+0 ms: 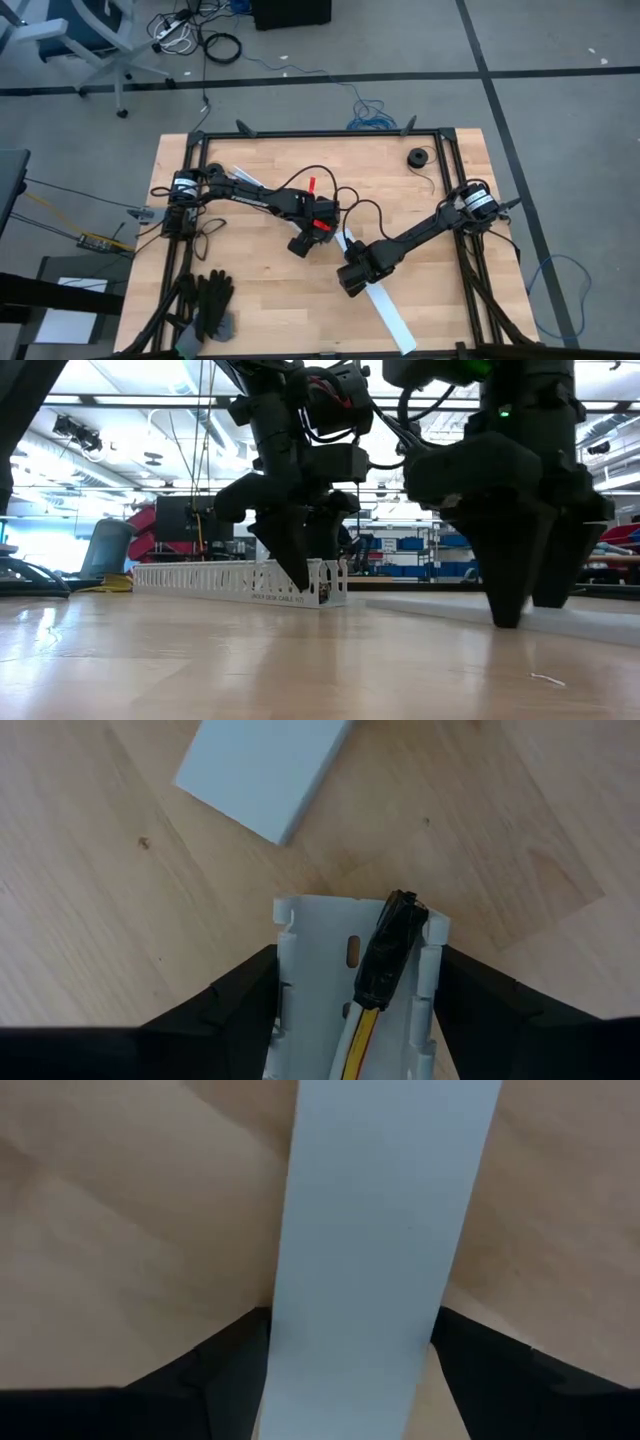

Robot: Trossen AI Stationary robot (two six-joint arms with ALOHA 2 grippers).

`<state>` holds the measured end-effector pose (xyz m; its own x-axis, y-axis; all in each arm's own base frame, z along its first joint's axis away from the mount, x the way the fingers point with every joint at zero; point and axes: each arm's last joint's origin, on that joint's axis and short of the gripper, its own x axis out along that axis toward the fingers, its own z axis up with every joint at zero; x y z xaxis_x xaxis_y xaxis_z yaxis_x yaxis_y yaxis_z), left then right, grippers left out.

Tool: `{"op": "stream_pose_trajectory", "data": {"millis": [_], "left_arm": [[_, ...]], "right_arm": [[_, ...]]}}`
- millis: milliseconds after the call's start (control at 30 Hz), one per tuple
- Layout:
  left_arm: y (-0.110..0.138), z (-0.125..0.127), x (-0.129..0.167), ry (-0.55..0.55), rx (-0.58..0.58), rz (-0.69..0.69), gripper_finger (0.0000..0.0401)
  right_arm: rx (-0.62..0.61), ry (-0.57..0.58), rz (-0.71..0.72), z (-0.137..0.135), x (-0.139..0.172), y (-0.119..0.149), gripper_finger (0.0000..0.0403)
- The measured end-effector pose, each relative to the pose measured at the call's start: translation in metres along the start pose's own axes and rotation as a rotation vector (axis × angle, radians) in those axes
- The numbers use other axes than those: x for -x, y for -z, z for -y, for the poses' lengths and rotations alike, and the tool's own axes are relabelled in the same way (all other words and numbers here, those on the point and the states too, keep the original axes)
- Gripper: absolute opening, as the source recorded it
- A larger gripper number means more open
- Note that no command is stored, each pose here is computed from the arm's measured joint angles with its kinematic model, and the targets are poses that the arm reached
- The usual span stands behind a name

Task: Ziptie cables
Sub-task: Close the white cable duct

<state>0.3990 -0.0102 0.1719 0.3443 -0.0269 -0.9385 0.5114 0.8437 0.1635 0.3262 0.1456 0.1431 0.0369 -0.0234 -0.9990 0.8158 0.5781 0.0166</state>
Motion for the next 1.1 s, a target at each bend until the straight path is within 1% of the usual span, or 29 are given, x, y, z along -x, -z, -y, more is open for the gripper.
{"op": "stream_pose_trajectory", "data": {"millis": [233,400,533,667,800,1100], "left_arm": [[-0.0001,0.0001,0.0,0.0,0.0,0.0,0.0219],[-0.0001,0.0001,-0.0001,0.0,0.001,0.001,0.0219],[-0.0002,0.0,0.0,0.0,0.001,0.002,0.0219],[-0.0003,0.0,-0.0001,0.0,0.001,0.002,0.0219],[-0.0003,0.0,0.0,-0.001,0.002,0.002,0.0219],[-0.0003,0.0,0.0,-0.001,0.002,0.002,0.0219]], "right_arm": [[0.047,0.032,0.013,0.0025,0.0001,0.0032,0.0247],[0.054,0.032,0.016,0.0023,-0.0003,0.0043,0.025],[0.09,0.017,0.034,0.0007,-0.0003,0.0036,0.0251],[0.084,-0.004,0.04,-0.001,-0.0003,0.0018,0.0249],[0.082,0.003,0.038,-0.0003,-0.0003,0.0018,0.0248],[0.08,0.011,0.036,0.0003,-0.0005,0.002,0.0216]]}}
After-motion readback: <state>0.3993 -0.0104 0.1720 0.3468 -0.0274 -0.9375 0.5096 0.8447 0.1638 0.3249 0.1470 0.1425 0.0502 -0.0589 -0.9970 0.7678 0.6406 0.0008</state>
